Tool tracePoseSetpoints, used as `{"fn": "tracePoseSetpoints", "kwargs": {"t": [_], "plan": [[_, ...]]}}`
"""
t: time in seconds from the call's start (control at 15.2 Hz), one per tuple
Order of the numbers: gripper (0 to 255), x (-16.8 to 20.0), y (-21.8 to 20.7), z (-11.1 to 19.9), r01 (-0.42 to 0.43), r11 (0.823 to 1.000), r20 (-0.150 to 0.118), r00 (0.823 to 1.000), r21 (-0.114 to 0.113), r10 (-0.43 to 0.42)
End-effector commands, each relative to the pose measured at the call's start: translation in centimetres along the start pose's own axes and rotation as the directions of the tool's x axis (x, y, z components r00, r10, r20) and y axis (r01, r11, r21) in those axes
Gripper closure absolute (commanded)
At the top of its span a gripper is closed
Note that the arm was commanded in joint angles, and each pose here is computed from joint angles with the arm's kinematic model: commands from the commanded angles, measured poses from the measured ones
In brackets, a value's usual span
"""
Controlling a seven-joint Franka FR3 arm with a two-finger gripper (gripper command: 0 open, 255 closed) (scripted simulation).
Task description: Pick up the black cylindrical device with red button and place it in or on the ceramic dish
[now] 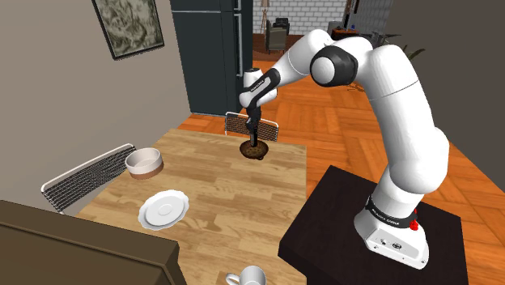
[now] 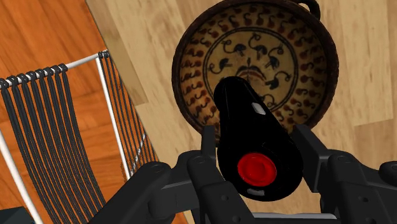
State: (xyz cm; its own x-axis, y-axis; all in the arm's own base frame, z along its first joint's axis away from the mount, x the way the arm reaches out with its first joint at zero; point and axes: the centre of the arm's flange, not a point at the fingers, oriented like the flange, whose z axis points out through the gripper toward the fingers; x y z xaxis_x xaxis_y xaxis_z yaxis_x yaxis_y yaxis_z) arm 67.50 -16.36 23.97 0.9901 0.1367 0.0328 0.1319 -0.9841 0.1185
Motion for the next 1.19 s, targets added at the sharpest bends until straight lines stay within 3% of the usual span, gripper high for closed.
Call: {"fn": "tracePoseSetpoints", "kwargs": {"t": [0.0, 0.26, 0.33, 0.66, 0.92, 1.12], "plan": [[255, 0.0, 0.0, 0.0, 0.000, 1.000, -0.001, 1.000, 0.000, 0.000], [255, 0.0, 0.0, 0.0, 0.000, 1.000, -0.001, 1.000, 0.000, 0.000], [0, 0.0, 0.0, 0.0, 0.000, 1.000, -0.001, 1.000, 0.000, 0.000], [0, 0.0, 0.0, 0.0, 0.000, 1.000, -0.001, 1.000, 0.000, 0.000], [0, 0.0, 0.0, -5.0, 0.000, 1.000, -0.001, 1.000, 0.000, 0.000], [0, 0.0, 0.0, -5.0, 0.000, 1.000, -0.001, 1.000, 0.000, 0.000]]}}
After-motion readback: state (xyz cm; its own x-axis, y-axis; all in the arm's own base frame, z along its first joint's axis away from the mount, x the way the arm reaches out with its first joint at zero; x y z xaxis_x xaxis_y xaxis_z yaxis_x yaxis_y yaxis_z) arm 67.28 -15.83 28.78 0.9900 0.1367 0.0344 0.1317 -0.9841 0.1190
